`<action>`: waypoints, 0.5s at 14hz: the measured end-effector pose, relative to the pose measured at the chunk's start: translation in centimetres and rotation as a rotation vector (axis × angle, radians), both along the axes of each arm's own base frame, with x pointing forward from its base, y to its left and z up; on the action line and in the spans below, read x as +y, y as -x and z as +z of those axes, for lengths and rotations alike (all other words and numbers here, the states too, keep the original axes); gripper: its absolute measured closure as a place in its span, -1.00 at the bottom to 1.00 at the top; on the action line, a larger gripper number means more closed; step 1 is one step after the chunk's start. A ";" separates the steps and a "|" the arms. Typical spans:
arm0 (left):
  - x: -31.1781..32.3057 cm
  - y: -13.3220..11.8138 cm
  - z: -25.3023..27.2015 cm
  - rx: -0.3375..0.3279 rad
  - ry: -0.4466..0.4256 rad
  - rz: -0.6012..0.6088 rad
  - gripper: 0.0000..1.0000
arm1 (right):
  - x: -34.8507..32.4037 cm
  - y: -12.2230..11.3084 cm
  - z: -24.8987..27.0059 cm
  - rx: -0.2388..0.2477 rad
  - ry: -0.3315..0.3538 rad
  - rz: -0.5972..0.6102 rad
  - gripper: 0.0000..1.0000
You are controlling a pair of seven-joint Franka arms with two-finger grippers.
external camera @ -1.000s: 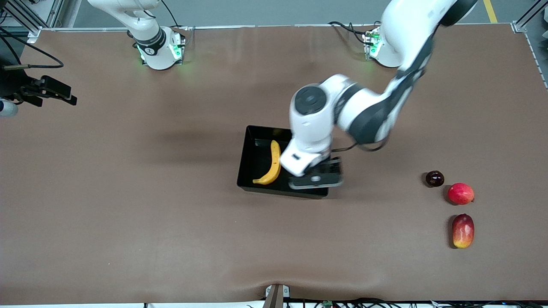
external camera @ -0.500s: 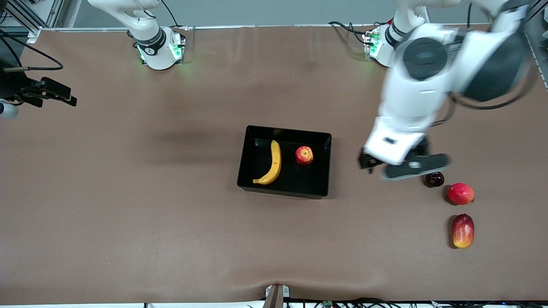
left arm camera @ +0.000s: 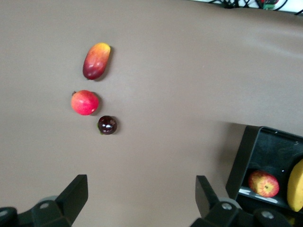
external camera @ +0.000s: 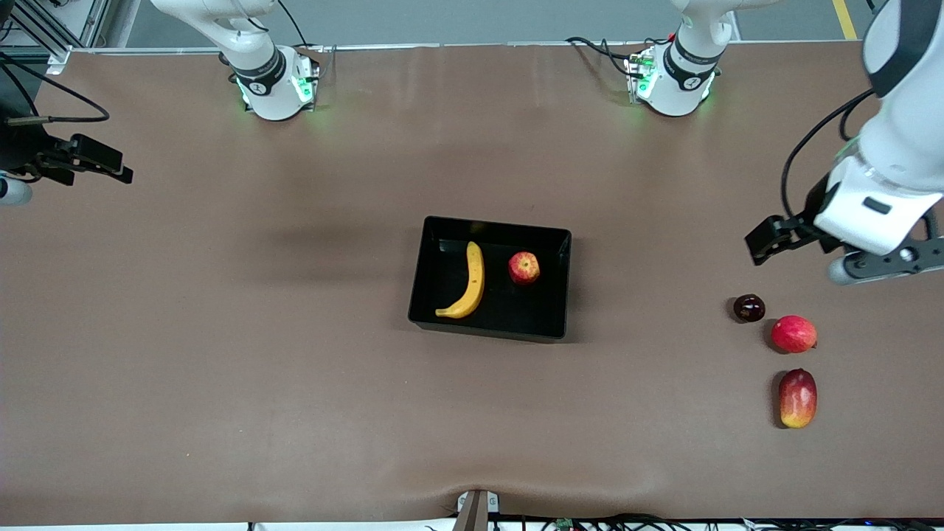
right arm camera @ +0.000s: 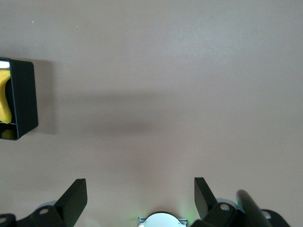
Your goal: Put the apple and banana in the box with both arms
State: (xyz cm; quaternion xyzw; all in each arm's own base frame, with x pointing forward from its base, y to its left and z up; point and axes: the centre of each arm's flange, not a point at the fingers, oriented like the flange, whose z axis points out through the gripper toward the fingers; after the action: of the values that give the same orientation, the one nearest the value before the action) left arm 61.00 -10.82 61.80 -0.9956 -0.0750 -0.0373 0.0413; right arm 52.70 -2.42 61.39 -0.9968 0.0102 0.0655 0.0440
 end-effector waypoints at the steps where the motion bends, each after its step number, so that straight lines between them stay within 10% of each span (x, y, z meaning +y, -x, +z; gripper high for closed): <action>1: 0.3 0.5 0.1 0.004 -0.003 0.005 -1.00 | 0.0 0.0 0.0 0.001 0.000 0.000 -1.00; 7: 1.2 3.6 1.0 0.016 -0.040 -0.039 -1.00 | 0.0 0.0 0.0 0.004 -0.001 0.000 -1.00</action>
State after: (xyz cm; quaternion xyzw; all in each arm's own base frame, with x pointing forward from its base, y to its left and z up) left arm 57.38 -9.64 62.81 -0.9961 -0.0546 -0.0318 0.0613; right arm 52.65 -2.41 61.36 -0.9967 0.0102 0.0674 0.0444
